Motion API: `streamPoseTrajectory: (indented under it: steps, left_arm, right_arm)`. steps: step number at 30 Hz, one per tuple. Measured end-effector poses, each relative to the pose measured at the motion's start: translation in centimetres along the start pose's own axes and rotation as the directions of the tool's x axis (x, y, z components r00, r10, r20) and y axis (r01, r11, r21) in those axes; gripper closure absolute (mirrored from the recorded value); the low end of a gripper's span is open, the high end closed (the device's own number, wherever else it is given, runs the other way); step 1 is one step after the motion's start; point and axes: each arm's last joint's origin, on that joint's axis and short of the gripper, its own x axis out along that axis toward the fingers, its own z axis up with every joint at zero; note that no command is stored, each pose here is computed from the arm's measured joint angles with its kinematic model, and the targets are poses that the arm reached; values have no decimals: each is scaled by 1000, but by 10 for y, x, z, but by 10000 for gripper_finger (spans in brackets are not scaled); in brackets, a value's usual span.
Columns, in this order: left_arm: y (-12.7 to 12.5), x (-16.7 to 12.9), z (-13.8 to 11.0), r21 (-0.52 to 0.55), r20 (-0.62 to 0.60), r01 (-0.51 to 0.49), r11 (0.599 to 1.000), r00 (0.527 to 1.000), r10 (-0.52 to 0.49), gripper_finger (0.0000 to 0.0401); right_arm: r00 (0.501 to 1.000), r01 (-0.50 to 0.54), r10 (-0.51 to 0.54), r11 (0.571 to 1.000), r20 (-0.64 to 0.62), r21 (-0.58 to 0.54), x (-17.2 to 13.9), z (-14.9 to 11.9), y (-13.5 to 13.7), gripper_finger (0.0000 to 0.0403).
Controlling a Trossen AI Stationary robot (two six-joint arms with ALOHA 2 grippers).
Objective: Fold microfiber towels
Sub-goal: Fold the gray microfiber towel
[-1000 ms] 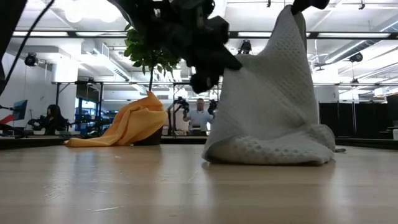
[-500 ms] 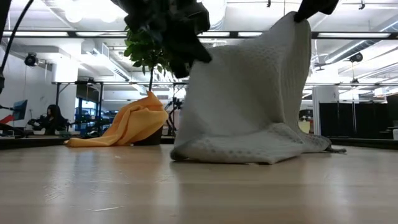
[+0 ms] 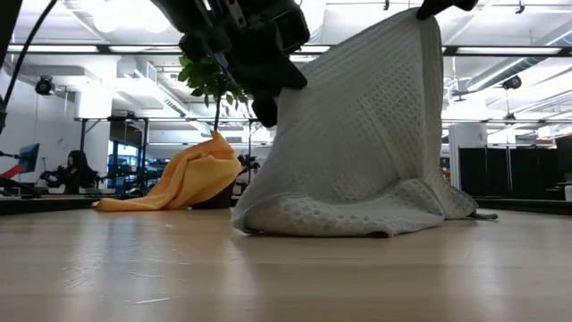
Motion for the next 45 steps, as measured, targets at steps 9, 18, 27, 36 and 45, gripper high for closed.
streamPoseTrajectory:
  steps: [9,18,27,36,45]
  left_arm:
    - [8,22,-8,5,-17,70,998,997,-70,281]
    - [12,37,-15,3,-31,123,992,992,-123,234]
    - [13,37,-9,28,3,-28,999,1000,28,375]
    - [-1,1,-1,50,-56,-164,985,984,167,400]
    - [-50,-90,-5,128,-176,-339,932,917,358,401]
  right_arm:
    - [1000,-8,8,1000,24,-23,-7,5,-1,394]
    - [998,-22,26,998,63,-65,-19,6,-10,394]
    - [988,-51,50,999,146,4,-42,12,-25,394]
    - [984,-68,59,997,168,48,-52,17,-28,394]
    - [987,-121,110,988,117,92,-47,13,-7,394]
